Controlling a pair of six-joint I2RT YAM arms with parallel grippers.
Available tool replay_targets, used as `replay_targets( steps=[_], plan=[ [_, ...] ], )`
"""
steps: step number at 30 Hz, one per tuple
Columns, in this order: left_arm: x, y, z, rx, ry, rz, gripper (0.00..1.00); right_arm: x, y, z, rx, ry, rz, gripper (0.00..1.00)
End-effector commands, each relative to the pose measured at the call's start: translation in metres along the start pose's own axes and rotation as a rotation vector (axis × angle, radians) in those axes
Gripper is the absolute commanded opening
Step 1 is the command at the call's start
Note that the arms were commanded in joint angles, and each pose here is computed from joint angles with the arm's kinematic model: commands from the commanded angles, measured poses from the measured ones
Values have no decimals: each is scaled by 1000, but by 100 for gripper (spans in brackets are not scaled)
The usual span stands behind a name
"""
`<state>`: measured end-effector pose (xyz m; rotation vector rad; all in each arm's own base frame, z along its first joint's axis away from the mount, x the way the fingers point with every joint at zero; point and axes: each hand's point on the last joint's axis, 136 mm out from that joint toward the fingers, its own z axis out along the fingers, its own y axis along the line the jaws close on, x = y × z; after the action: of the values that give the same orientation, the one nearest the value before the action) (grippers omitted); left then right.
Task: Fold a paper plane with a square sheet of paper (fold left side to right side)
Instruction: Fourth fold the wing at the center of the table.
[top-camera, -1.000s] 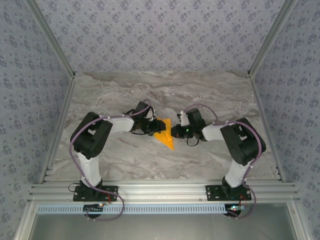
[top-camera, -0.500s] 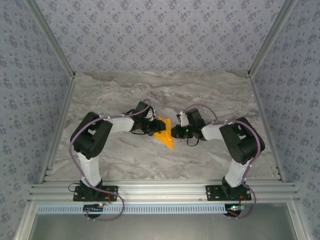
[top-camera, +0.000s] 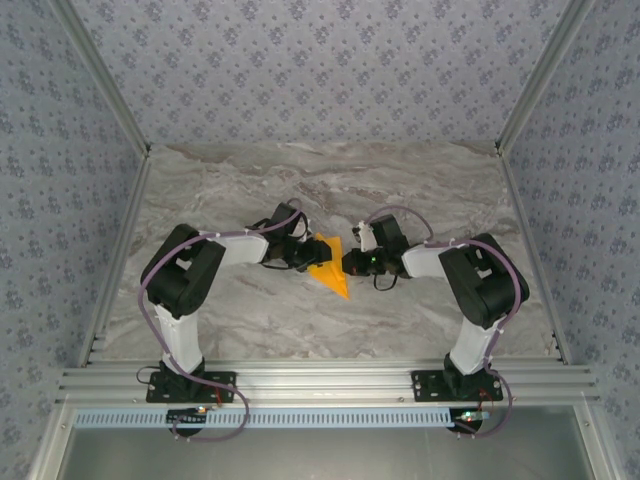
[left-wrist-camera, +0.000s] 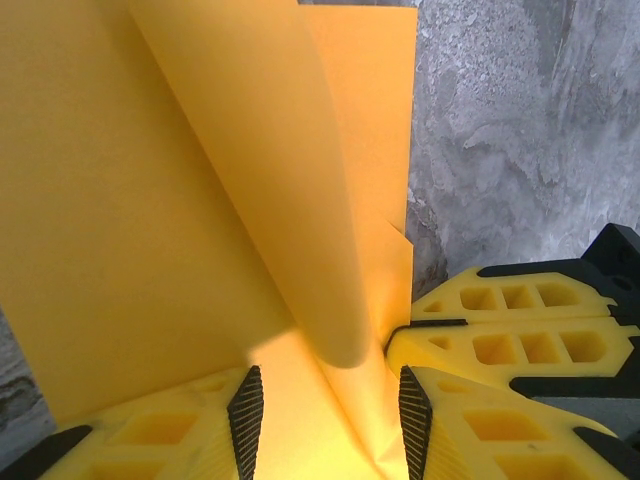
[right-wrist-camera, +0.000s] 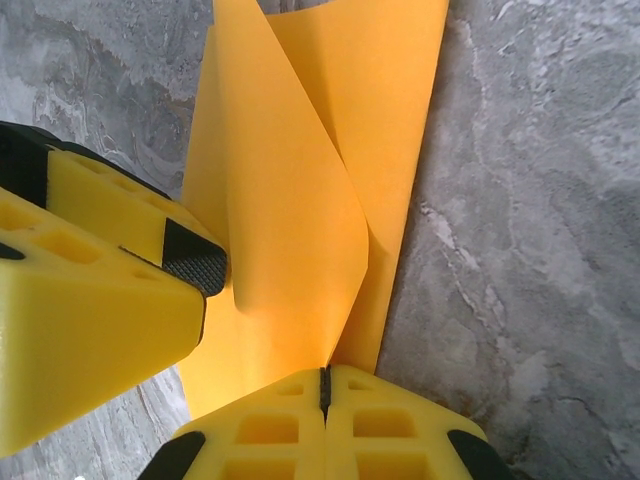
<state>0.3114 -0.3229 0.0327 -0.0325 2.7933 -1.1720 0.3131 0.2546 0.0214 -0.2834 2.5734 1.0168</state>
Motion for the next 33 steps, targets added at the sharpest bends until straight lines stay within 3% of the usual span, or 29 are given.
replay_targets(
  steps=[1,9,18,33],
  plan=[
    [6,8,1,-41,13,3,43,16,-19,6,80,60,21,2],
    [-2,-16,-19,-9,-27,54,42,37,-33,9,142,135,81,2],
    [-7,-42,-15,28,-2,112,23,50,-39,10,171,172,107,2],
    [-14,-21,18,-31,43,94,20,54,-39,9,195,193,78,1]
  ],
)
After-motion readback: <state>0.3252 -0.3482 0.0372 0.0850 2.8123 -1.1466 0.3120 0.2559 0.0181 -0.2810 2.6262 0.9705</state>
